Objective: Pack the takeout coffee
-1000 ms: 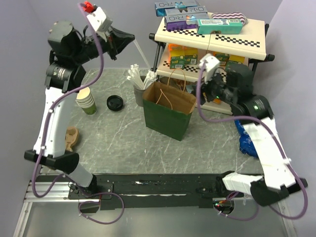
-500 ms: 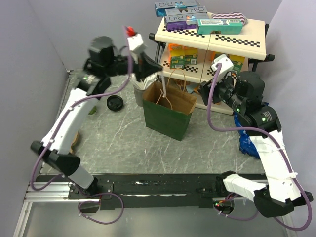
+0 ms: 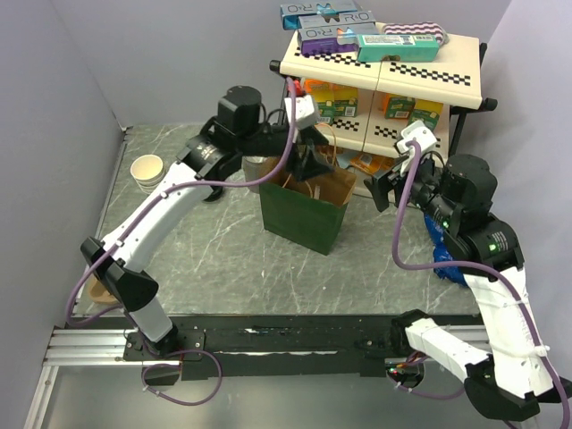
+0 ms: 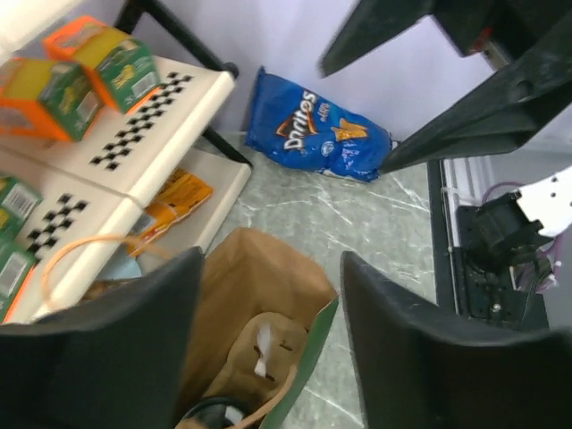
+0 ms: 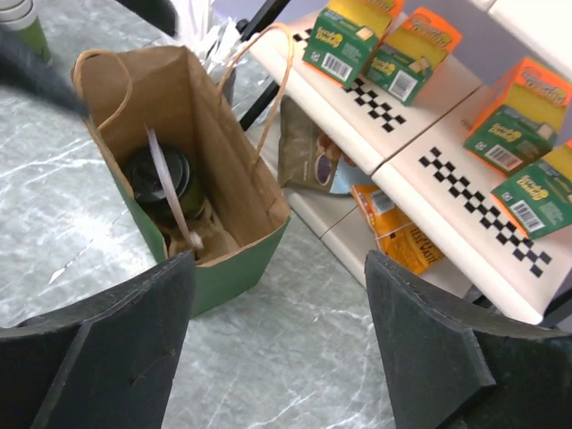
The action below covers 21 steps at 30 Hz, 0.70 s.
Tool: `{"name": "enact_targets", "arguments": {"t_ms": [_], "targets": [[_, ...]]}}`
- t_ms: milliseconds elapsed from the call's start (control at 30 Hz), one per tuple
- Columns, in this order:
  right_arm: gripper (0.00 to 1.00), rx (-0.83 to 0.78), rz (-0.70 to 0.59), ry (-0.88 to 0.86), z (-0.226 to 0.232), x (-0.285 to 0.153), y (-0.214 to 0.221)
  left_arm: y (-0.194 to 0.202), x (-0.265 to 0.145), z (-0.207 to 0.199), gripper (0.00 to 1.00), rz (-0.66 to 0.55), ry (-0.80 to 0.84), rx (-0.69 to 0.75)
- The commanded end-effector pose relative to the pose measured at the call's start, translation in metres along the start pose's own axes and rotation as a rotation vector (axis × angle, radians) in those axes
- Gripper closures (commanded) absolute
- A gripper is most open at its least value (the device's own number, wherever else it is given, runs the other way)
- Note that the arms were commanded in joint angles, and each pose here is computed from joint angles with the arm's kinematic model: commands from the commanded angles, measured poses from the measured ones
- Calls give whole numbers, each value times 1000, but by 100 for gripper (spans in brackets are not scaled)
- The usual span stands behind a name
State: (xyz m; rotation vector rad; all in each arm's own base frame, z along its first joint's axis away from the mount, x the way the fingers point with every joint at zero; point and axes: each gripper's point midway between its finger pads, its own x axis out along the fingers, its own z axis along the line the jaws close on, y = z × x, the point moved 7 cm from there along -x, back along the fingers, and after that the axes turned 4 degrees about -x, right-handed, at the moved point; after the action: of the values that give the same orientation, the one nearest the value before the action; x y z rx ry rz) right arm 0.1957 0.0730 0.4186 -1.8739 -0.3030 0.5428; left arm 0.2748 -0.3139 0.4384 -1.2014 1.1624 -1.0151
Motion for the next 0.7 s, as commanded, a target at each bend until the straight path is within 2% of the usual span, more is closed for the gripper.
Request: {"name": "enact_targets", "arguments": {"t_ms": [0, 33, 67, 167, 200, 233, 300, 433, 500, 667], "targets": [[15, 33, -6, -25, 4, 0, 1, -15, 7, -10, 14, -34, -5, 33], [13, 27, 3, -28, 4, -2, 2, -20, 4, -9, 10, -42, -27, 57], [13, 23, 7, -29, 5, -4, 2, -27, -2, -5, 1, -43, -88, 81], [8, -15, 26, -33, 5, -13, 5, -46, -25, 3, 1, -48, -246, 213], [6, -20, 27, -30, 4, -16, 3, -48, -36, 16, 1, -41, -390, 234], [2, -9, 28, -27, 5, -20, 2, -61, -53, 14, 1, -78, -466, 261], [0, 71, 32, 74, -3, -26, 0, -62, -82, 35, 1, -89, -658, 245], [0, 211, 49, 312, -24, -33, -7, -71, -151, 50, 1, -160, -876, 112], [0, 227, 5, 384, -32, -40, -18, -70, -187, 53, 1, -175, -992, 96], [0, 208, -107, 458, -44, -58, -41, -53, -229, 50, 1, -157, -1168, 125]]}}
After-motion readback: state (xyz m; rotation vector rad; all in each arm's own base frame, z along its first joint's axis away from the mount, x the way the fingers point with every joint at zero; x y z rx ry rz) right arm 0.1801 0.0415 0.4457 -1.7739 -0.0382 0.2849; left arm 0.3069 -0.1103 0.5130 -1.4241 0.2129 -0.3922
